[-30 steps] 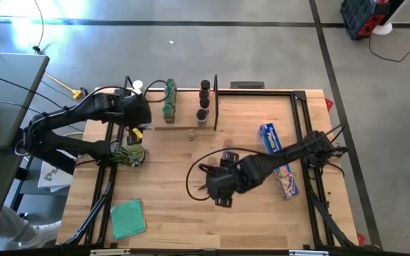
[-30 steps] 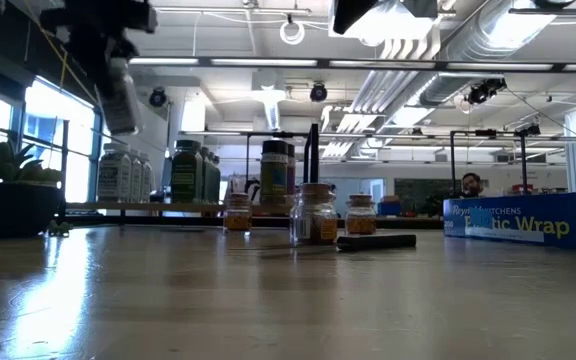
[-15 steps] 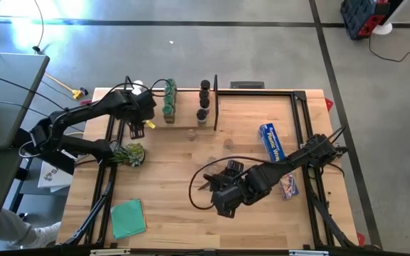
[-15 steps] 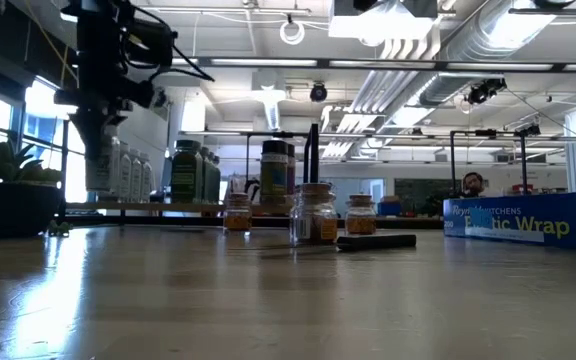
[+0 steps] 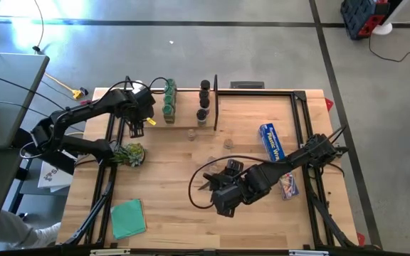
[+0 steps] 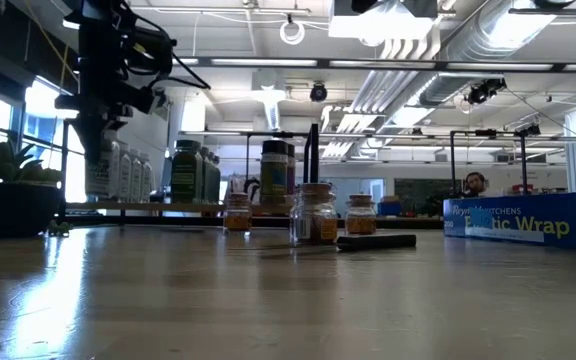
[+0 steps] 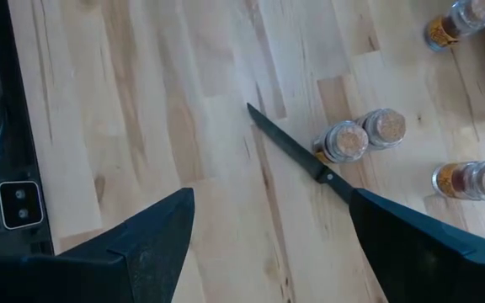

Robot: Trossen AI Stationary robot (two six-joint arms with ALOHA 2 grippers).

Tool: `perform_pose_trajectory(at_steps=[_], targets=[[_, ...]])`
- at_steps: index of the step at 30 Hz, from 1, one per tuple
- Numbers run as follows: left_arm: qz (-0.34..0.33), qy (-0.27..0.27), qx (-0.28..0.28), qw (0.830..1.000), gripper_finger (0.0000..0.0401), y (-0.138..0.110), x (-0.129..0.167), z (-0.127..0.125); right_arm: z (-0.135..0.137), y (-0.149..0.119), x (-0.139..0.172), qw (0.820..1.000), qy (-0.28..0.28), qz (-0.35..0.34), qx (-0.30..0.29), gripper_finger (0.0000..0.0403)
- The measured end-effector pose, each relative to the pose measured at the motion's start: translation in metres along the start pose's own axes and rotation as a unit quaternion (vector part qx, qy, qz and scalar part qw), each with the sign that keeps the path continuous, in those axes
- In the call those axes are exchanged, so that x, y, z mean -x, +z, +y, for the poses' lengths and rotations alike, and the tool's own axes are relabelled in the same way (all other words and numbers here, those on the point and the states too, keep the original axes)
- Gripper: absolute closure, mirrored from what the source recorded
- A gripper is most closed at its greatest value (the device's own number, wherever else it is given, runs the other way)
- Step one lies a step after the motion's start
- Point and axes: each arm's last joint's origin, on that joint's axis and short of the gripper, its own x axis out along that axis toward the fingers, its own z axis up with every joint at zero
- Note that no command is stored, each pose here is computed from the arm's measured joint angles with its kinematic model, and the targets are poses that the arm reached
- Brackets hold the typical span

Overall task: Shelf spices
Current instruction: Put the white lid seasoning bottle on the shelf

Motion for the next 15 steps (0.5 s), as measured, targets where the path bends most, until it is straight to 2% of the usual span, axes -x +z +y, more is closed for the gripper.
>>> perform_pose_trajectory(at_steps=[10,15], targets=[[0.0,0.001,0.005,1.0,0.0211,0.0,0.0,0.0,0.0,0.0001,0.0,1.0,0.0,0.0,0.004,0.0091],[0.002,0.004,0.014,1.0,0.017,0.0,0.0002,0.0002,0.0001,0.0001,0.0,1.0,0.0,-0.001,0.003,0.0091]])
